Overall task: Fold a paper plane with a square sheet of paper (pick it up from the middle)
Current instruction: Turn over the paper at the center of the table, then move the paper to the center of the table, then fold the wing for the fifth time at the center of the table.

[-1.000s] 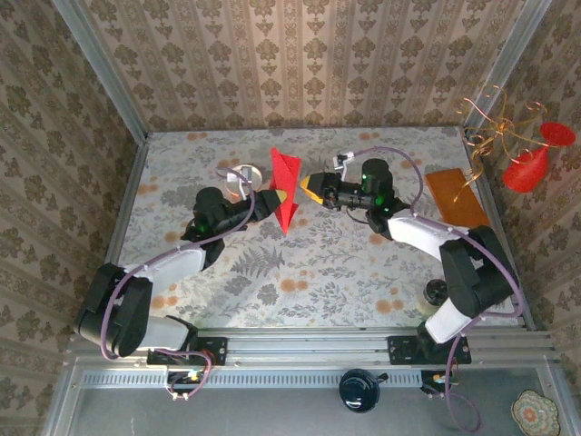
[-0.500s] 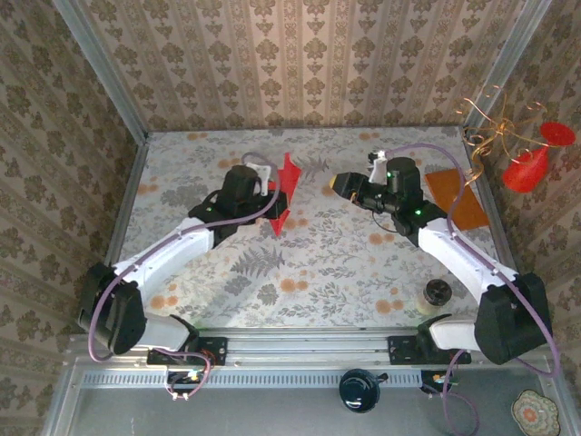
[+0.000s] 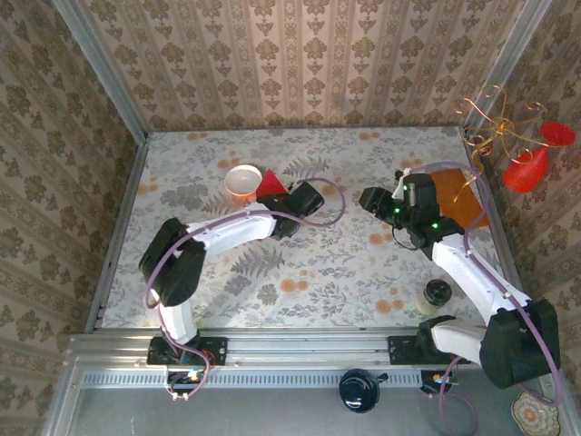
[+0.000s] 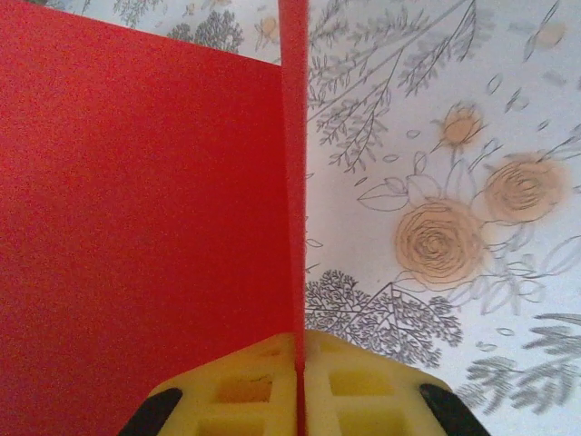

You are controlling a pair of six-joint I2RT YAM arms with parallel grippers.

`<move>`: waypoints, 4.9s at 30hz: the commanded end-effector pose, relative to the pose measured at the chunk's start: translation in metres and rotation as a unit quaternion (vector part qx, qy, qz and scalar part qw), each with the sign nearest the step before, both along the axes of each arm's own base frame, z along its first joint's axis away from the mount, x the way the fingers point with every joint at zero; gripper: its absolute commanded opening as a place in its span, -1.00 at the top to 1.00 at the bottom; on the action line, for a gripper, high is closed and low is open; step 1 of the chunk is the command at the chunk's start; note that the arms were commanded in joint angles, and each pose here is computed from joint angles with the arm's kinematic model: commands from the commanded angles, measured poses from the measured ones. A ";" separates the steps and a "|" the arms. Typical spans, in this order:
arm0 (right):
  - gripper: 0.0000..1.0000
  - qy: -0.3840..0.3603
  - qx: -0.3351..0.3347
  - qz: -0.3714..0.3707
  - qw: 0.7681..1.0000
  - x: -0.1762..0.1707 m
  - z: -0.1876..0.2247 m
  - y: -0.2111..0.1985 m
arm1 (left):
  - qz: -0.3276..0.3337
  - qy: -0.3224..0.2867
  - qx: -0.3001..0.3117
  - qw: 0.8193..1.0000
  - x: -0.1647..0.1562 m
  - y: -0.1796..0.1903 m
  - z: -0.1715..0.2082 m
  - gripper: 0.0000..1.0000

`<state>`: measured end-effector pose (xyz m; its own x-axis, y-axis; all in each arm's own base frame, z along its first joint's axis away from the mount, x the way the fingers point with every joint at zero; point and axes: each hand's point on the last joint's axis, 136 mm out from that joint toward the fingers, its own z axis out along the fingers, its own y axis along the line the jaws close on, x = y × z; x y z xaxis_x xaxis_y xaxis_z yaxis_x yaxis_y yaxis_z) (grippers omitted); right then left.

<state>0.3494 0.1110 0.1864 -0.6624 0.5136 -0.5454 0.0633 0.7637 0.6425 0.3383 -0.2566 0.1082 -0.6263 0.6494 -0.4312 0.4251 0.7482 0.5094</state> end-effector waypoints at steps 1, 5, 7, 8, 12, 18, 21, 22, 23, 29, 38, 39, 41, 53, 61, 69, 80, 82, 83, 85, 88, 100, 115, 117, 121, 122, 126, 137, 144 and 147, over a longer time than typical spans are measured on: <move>-0.09 0.011 -0.019 -0.035 0.999 -0.006 -0.007 -0.020 | 0.007 -0.021 0.084 0.996 0.009 0.013 -0.003 0.78; -0.09 0.015 -0.017 -0.045 0.999 -0.009 -0.010 -0.027 | 0.018 -0.019 0.116 0.993 0.017 0.011 -0.024 0.78; -0.09 0.017 -0.016 -0.047 0.999 -0.010 -0.011 -0.029 | 0.023 -0.019 0.127 0.991 0.021 0.009 -0.035 0.76; -0.09 0.019 -0.015 -0.046 0.999 -0.010 -0.011 -0.029 | 0.024 -0.016 0.130 0.991 0.022 0.008 -0.040 0.76; -0.09 0.023 -0.013 -0.048 0.999 -0.011 -0.013 -0.029 | 0.024 0.006 0.148 0.989 0.024 0.002 -0.065 0.75; -0.10 0.023 -0.005 -0.049 0.999 -0.011 -0.013 -0.029 | 0.043 0.042 0.135 0.989 0.020 -0.005 -0.084 0.63; -0.10 0.024 -0.005 -0.049 0.999 -0.010 -0.013 -0.028 | 0.045 0.065 0.088 0.993 0.011 -0.015 -0.084 0.52; -0.10 0.024 -0.004 -0.049 0.998 -0.010 -0.013 -0.028 | 0.047 0.075 0.070 0.994 0.008 -0.019 -0.084 0.47; -0.11 0.025 -0.004 -0.049 0.998 -0.010 -0.014 -0.028 | 0.049 0.083 0.053 0.994 0.005 -0.022 -0.083 0.44; -0.11 0.027 -0.002 -0.052 0.998 -0.007 -0.015 -0.028 | 0.054 0.122 -0.046 0.990 -0.015 -0.046 -0.069 0.32; -0.11 0.044 0.002 -0.040 0.998 0.000 -0.024 -0.022 | 0.042 0.199 -0.239 0.949 -0.059 -0.085 -0.033 0.19; -0.11 0.041 0.006 -0.035 0.999 0.001 -0.023 -0.019 | 0.044 0.199 -0.249 0.947 -0.061 -0.082 -0.027 0.18; -0.12 0.037 0.016 -0.020 0.999 0.004 -0.025 -0.011 | 0.054 0.199 -0.272 0.940 -0.061 -0.070 -0.015 0.16; -0.15 -0.004 0.013 0.025 1.000 0.012 -0.028 0.045 | 0.143 0.228 -0.420 0.867 -0.006 -0.005 -0.031 0.11; -0.17 0.009 0.021 0.024 0.999 0.012 -0.034 0.054 | 0.165 0.244 -0.426 0.855 0.018 0.000 -0.057 0.12; -0.16 0.054 0.025 0.028 0.998 0.012 -0.051 0.063 | 0.191 0.270 -0.413 0.848 0.013 0.005 -0.078 0.13; -0.21 0.190 0.038 0.048 0.980 -0.014 -0.117 0.102 | 0.206 0.345 -0.438 0.804 -0.051 -0.030 -0.086 0.15; -0.21 0.196 0.038 0.050 0.979 -0.020 -0.123 0.110 | 0.203 0.340 -0.456 0.797 -0.050 -0.034 -0.075 0.16; -0.21 0.203 0.038 0.049 0.977 -0.023 -0.127 0.112 | 0.198 0.333 -0.464 0.796 -0.047 -0.036 -0.067 0.15; -0.20 0.213 0.040 0.046 0.975 -0.026 -0.135 0.115 | 0.186 0.319 -0.475 0.799 -0.041 -0.038 -0.053 0.15; -0.18 0.221 0.051 0.044 0.973 -0.028 -0.144 0.118 | 0.173 0.305 -0.480 0.804 -0.033 -0.042 -0.040 0.15; -0.13 0.240 0.079 0.050 0.966 -0.027 -0.160 0.131 | 0.201 0.308 -0.444 0.817 -0.023 -0.037 -0.073 0.17; 0.12 0.256 0.116 0.061 0.958 -0.028 -0.163 0.150 | 0.259 0.328 -0.486 0.768 -0.029 -0.026 -0.095 0.15; 0.14 0.257 0.119 0.057 0.957 -0.028 -0.164 0.151 | 0.263 0.331 -0.494 0.760 -0.030 -0.026 -0.096 0.16; 0.21 0.255 0.127 0.052 0.957 -0.025 -0.164 0.154 | 0.274 0.338 -0.507 0.744 -0.031 -0.026 -0.098 0.16; 0.22 0.252 0.129 0.050 0.958 -0.023 -0.163 0.154 | 0.276 0.340 -0.510 0.741 -0.032 -0.026 -0.098 0.16; 0.26 0.245 0.131 0.047 0.960 -0.018 -0.163 0.155 | 0.282 0.345 -0.520 0.729 -0.032 -0.024 -0.100 0.16; 0.31 0.217 0.152 0.050 0.963 0.001 -0.157 0.163 | 0.286 0.350 -0.534 0.715 -0.031 -0.022 -0.099 0.16; 0.38 0.198 0.160 0.042 0.966 0.006 -0.152 0.160 | 0.287 0.350 -0.536 0.712 -0.030 -0.022 -0.098 0.16; 0.45 0.191 0.157 0.035 0.968 0.005 -0.152 0.156 | 0.286 0.351 -0.537 0.712 -0.030 -0.023 -0.097 0.16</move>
